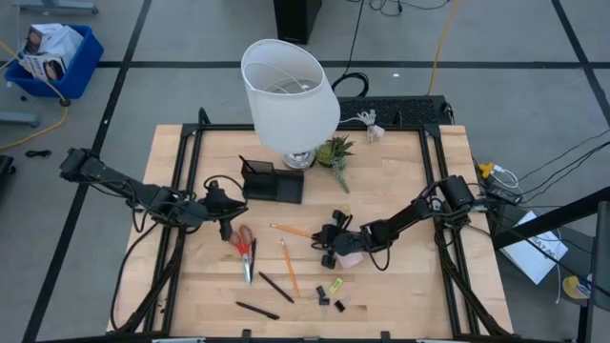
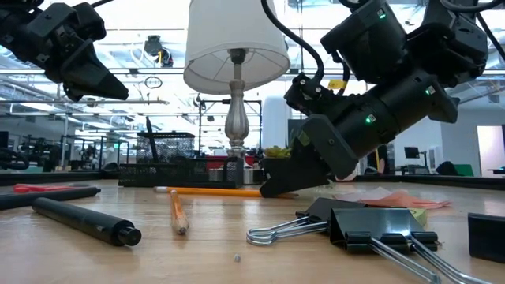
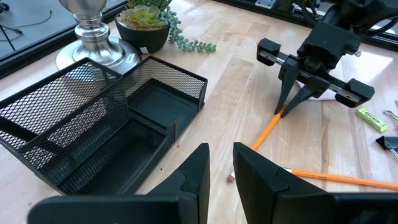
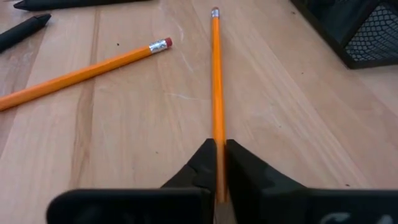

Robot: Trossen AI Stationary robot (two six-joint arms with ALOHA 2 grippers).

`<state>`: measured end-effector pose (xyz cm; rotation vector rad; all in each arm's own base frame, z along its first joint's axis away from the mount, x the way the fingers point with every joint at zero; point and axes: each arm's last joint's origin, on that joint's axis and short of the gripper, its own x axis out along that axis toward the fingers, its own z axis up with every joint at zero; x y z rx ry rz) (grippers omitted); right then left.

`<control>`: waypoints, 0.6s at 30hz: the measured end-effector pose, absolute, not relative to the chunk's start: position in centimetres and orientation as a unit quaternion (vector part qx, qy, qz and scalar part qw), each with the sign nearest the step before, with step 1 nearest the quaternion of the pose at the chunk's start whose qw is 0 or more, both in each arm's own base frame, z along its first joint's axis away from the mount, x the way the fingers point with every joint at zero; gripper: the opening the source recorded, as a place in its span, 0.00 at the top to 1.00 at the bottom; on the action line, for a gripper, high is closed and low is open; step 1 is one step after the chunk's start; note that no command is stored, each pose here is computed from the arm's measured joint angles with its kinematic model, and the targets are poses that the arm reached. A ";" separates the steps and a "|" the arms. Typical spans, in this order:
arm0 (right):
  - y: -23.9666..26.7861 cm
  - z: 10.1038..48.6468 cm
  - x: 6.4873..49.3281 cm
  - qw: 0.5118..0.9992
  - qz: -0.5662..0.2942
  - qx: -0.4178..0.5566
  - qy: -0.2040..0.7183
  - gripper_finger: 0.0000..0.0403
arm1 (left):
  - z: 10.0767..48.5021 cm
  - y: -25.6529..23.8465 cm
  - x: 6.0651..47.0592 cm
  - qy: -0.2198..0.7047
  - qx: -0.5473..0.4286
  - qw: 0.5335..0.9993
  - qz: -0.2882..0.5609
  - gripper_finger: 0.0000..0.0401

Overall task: Pick and place office supplies into organizer
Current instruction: Put the orange pencil into the black desk organizer

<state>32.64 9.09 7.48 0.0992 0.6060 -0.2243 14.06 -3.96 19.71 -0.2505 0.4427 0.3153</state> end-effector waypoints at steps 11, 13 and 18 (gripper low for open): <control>9.4 8.2 33.2 0.963 -0.081 0.041 0.253 0.98 | 19.8 -4.0 14.1 0.216 -0.121 0.957 0.154 0.81; 9.3 8.2 33.2 0.963 -0.084 0.039 0.251 0.97 | 19.8 -4.0 14.1 0.216 -0.120 0.957 0.154 0.81; 9.4 8.3 33.3 0.965 -0.085 0.040 0.245 0.96 | 19.8 -4.0 14.1 0.214 -0.119 0.957 0.158 0.81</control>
